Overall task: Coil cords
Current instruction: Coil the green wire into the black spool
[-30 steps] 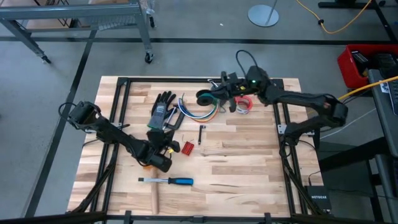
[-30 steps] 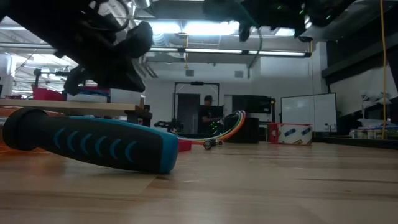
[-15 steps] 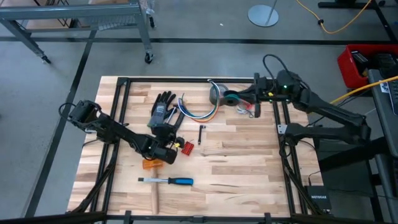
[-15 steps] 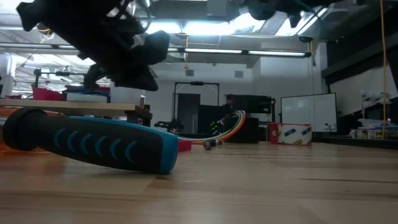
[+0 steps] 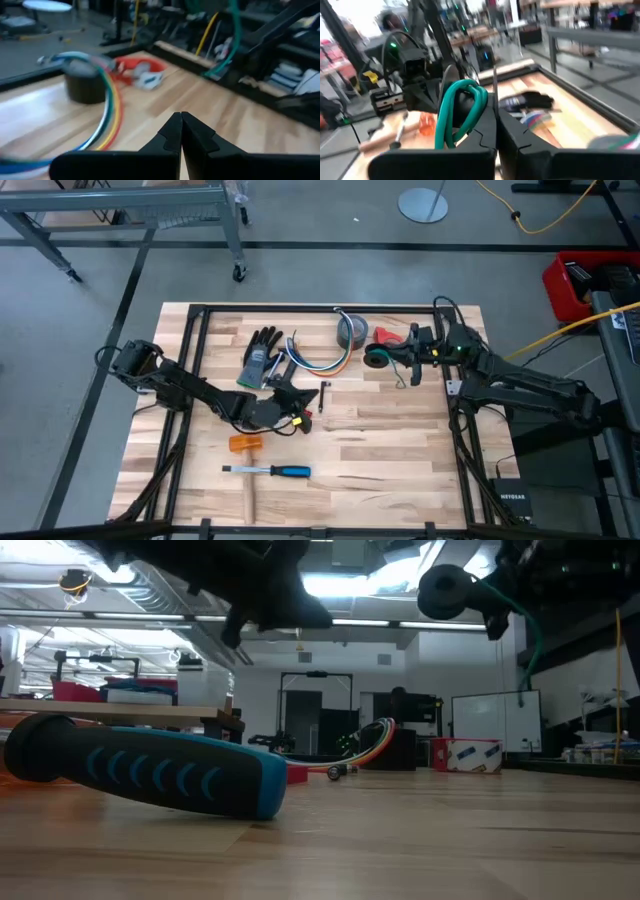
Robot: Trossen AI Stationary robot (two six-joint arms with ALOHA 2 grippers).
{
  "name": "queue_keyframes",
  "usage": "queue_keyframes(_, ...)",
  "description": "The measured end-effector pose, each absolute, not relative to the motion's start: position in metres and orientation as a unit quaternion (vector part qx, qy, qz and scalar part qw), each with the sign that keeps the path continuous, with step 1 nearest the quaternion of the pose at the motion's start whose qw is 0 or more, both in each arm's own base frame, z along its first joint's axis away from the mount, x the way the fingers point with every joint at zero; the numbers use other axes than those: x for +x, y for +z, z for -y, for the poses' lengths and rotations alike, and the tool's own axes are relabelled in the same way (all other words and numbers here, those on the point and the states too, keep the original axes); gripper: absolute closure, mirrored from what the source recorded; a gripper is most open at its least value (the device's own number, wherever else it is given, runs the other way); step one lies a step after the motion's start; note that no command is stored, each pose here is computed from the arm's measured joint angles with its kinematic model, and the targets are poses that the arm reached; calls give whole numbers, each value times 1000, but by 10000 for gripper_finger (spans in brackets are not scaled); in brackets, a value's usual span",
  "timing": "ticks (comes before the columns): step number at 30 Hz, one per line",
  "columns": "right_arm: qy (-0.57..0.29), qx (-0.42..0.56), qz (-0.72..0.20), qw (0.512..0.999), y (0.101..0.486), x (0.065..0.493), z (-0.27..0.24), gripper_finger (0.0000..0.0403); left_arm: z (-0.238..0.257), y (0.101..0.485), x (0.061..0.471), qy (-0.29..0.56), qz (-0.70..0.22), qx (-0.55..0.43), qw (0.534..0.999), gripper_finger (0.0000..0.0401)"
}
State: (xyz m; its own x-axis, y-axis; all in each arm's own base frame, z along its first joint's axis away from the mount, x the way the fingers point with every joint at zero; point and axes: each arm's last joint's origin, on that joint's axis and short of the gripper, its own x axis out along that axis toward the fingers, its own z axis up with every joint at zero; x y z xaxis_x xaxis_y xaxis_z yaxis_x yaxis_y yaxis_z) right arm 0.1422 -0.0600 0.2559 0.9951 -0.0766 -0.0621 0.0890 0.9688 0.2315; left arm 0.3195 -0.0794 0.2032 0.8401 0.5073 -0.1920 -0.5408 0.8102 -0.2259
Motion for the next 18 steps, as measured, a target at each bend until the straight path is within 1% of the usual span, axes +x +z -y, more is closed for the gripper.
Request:
queue_keyframes(4,-22,117,26,993,245,142,59,402,74,210,326,254,-20,-162,953,401)
queue_keyframes(7,-20,116,32,992,242,142,59,402,67,205,335,235,7,-204,950,401)
queue_keyframes(10,-21,114,30,993,241,142,59,402,57,193,344,215,6,-230,949,401)
queue_keyframes(13,-23,98,30,994,241,142,59,402,49,182,358,218,0,-250,943,401)
queue_keyframes(16,-34,93,32,995,242,142,60,401,44,181,373,206,4,-269,941,400)
queue_keyframes(18,-36,92,35,995,242,142,60,398,41,183,383,188,4,-270,944,393)
